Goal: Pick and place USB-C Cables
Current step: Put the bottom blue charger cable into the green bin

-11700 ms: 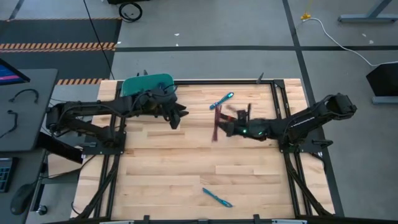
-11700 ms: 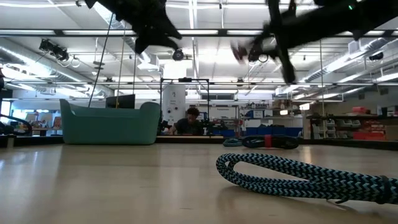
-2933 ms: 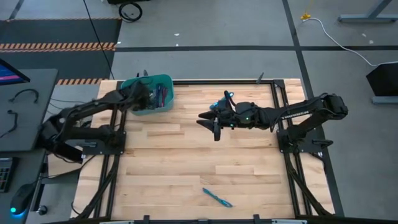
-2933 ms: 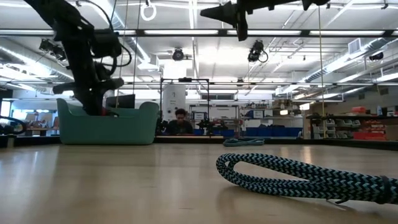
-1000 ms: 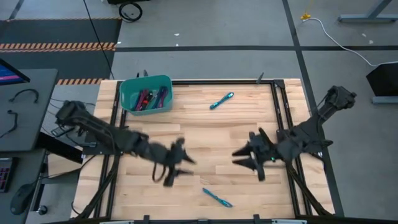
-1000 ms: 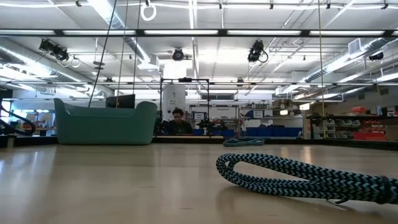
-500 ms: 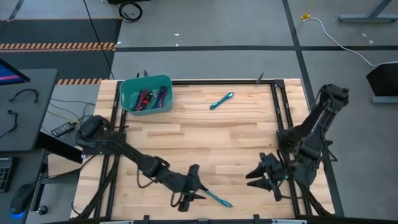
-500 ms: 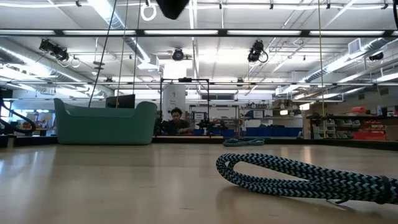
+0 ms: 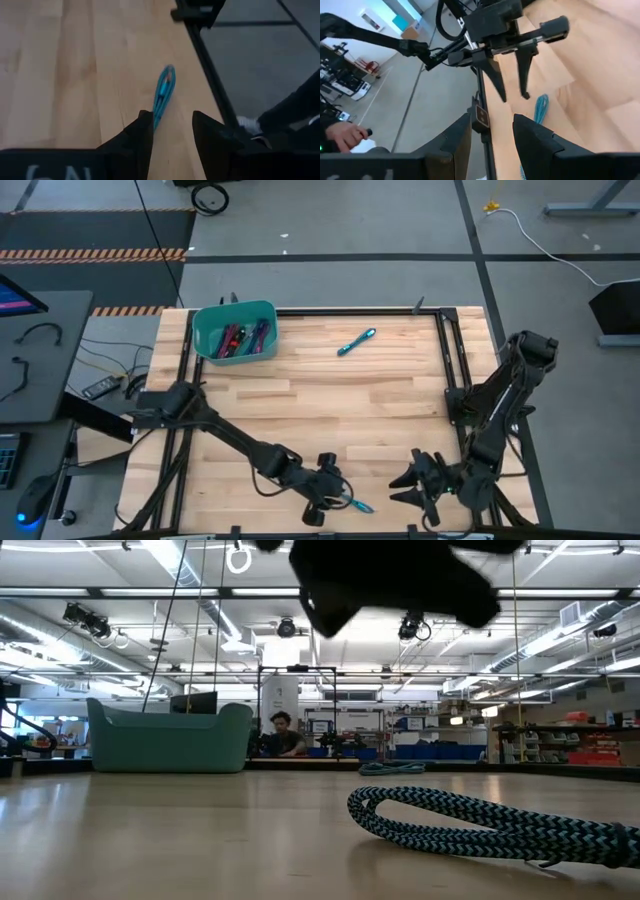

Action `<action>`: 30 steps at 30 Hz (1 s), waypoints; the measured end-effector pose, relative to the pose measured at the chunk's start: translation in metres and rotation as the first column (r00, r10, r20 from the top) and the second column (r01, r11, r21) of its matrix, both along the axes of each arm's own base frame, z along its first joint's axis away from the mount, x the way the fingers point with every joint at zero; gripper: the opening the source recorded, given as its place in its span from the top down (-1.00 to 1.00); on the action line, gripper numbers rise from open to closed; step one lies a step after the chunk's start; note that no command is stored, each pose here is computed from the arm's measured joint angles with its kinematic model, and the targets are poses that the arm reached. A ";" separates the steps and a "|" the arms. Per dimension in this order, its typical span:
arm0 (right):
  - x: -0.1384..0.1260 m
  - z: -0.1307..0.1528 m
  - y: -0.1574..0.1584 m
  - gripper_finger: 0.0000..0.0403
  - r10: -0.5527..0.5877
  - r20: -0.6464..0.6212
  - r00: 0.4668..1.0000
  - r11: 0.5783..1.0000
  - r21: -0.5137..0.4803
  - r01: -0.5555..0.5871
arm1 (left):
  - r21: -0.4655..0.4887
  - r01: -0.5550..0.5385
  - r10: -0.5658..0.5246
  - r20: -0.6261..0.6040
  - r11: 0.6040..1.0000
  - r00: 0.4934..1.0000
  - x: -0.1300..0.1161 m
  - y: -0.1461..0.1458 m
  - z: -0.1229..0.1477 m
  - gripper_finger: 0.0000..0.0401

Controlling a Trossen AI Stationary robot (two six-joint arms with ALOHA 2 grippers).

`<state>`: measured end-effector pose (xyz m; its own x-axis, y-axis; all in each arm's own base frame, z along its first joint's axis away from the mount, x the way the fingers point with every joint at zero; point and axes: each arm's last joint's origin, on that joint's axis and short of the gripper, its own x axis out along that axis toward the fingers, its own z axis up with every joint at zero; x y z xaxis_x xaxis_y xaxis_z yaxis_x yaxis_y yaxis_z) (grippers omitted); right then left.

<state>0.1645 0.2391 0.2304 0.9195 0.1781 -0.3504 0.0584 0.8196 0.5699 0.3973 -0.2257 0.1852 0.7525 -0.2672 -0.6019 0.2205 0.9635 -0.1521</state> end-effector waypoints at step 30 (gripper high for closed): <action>0.012 -0.015 0.009 0.26 -0.019 -0.006 1.000 0.999 0.041 0.020 | 0.092 0.053 -0.034 -0.199 0.994 0.979 0.008 0.013 -0.059 0.57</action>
<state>0.1761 0.2479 0.2150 0.9210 0.1744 -0.3482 0.0774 0.7943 0.6026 0.4056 -0.2131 0.1261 0.6056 -0.2309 -0.7615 0.2375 0.9658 -0.1039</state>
